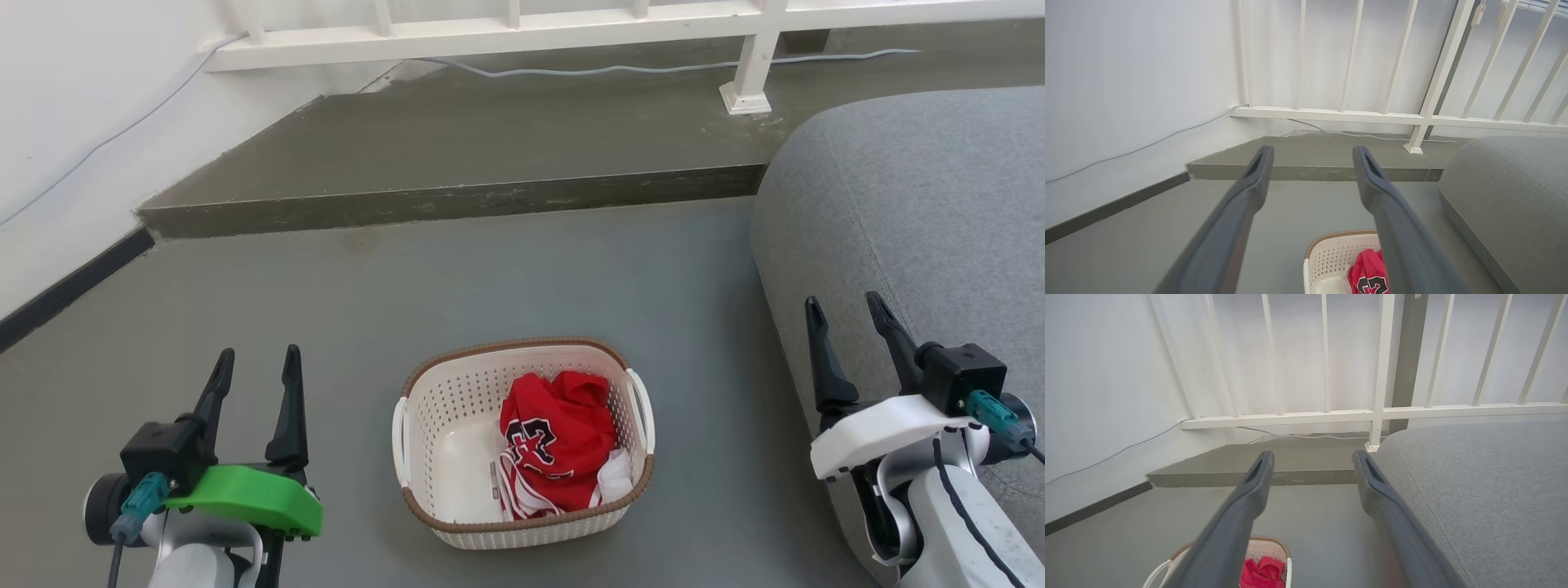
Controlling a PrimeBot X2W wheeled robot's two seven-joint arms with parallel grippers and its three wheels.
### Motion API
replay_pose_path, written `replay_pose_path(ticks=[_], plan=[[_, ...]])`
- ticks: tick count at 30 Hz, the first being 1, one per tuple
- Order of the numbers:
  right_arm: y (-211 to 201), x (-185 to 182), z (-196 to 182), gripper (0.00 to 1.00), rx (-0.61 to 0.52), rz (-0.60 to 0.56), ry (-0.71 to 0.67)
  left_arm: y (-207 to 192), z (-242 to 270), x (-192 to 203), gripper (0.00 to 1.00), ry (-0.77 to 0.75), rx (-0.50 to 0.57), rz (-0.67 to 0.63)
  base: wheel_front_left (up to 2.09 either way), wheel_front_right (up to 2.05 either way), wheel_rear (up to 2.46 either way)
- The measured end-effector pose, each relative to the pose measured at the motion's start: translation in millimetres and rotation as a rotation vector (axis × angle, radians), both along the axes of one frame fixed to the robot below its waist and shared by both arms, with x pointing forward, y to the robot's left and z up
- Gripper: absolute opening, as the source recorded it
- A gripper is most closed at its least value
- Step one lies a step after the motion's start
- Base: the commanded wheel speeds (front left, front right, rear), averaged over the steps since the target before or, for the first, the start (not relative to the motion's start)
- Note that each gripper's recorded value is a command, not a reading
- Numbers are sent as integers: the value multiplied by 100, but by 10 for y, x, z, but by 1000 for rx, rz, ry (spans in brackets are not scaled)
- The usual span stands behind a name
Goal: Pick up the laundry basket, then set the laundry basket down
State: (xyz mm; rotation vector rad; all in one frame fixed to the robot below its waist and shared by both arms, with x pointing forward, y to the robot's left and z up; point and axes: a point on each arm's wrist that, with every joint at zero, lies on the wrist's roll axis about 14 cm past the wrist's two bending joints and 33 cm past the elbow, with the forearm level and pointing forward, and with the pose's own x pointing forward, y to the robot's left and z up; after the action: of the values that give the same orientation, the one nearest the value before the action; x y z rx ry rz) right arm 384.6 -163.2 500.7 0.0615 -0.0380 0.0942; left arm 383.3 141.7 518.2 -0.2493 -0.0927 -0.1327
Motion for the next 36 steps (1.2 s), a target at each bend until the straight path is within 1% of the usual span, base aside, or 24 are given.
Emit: replay_pose_path(ticks=[23,31,36], plan=[[1,5,-52,100,1,4,15,38,-113,-15,100,36,-7,17,0,0,0],[-10,43,-162,100,5,3,46,36,-199,27,100,61,-12,20,0,0,0],[-1,131,-222,100,9,4,62,22,-233,110,100,69,-18,19,0,0,0]])
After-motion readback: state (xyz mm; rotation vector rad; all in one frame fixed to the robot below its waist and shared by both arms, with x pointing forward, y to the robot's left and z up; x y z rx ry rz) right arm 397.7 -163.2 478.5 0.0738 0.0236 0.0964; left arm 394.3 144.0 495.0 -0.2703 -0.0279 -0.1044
